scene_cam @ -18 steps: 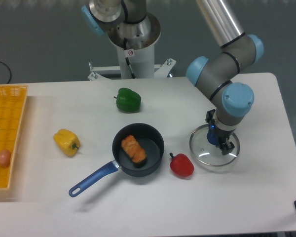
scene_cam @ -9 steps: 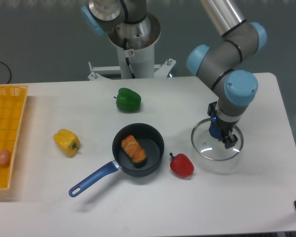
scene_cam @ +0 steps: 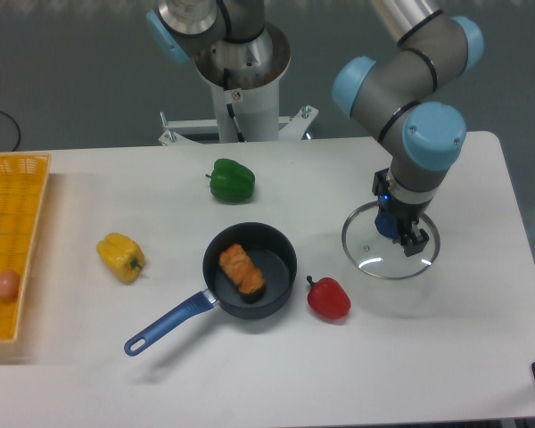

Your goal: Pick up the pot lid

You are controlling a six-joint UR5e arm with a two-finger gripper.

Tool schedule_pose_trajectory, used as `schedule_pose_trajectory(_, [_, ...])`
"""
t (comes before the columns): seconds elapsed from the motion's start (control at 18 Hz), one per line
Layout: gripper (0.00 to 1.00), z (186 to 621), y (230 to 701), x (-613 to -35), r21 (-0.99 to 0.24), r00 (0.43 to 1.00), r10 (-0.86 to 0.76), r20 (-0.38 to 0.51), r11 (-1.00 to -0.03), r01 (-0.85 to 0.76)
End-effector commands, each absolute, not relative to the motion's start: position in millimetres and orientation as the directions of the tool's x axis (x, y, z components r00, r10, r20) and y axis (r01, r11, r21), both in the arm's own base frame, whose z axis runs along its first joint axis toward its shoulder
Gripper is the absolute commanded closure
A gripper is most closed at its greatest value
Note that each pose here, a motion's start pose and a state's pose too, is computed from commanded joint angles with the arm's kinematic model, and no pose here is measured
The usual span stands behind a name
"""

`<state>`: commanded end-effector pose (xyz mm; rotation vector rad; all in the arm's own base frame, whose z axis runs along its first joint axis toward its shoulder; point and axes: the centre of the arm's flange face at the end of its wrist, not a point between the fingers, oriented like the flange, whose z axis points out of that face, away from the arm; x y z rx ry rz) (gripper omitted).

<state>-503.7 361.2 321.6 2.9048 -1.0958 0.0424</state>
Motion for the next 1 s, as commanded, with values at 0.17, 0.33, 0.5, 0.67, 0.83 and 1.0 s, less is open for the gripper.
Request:
schedule_pose_trajectory(0.17, [0.37,321.6,361.2,-503.7,0.025,0.751,-0.66,0.039,-0.75,-0.661])
schedule_pose_trajectory(0.33, [0.37,321.0,360.8,-503.7,0.028,0.751,-0.66,0.039,-0.75,-0.661])
schedule_pose_trajectory(0.5, [0.37,320.2,362.2,-503.0,0.031,0.749,-0.662,0.04,-0.748,-0.663])
schedule_pose_trajectory(0.67, [0.37,319.3,362.3,-503.3,0.03,0.748,-0.662,0.042,-0.748,-0.663])
schedule_pose_trajectory(0.83, [0.37,319.3,362.2,-503.3,0.032,0.748,-0.662,0.042,-0.748,-0.663])
schedule_pose_trajectory(1.0, [0.37,319.3,362.3,-503.3,0.03,0.748,-0.662,0.042,-0.748,-0.663])
